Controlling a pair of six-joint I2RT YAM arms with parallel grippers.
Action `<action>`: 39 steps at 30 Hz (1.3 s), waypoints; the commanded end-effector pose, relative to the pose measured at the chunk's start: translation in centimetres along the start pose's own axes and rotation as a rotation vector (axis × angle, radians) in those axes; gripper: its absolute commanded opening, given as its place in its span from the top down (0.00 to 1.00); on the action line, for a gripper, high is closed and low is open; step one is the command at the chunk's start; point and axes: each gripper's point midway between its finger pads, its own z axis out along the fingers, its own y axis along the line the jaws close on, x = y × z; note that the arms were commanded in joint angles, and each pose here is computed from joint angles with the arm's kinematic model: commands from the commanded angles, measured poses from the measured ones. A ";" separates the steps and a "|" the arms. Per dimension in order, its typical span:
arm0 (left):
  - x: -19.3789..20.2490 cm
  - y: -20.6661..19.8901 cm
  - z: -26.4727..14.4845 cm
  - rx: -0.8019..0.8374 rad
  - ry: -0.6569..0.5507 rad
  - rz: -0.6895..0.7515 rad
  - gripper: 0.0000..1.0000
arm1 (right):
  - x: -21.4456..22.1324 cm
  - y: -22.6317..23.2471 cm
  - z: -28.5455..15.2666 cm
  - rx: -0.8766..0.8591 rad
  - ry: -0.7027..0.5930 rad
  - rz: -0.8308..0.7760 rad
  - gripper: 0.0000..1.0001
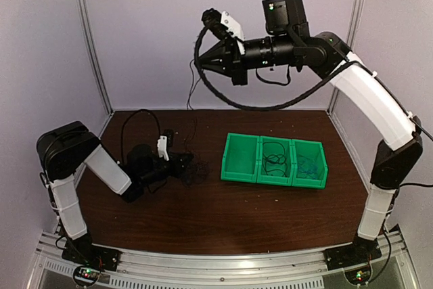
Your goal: Untangle the cables
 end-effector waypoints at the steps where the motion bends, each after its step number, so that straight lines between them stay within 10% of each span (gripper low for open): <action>1: -0.3 2.4 0.0 -0.082 0.022 -0.055 0.91 | -5.5 -4.7 -7.9 0.105 -0.170 -0.040 1.00; 18: 1.6 7.7 -4.1 -0.447 0.210 0.053 0.90 | -6.8 -11.6 -21.9 0.406 -0.213 -0.055 1.00; 39: 4.2 9.2 -6.7 -0.529 0.287 0.054 0.85 | -9.0 -17.5 -32.5 0.758 -0.250 -0.155 1.00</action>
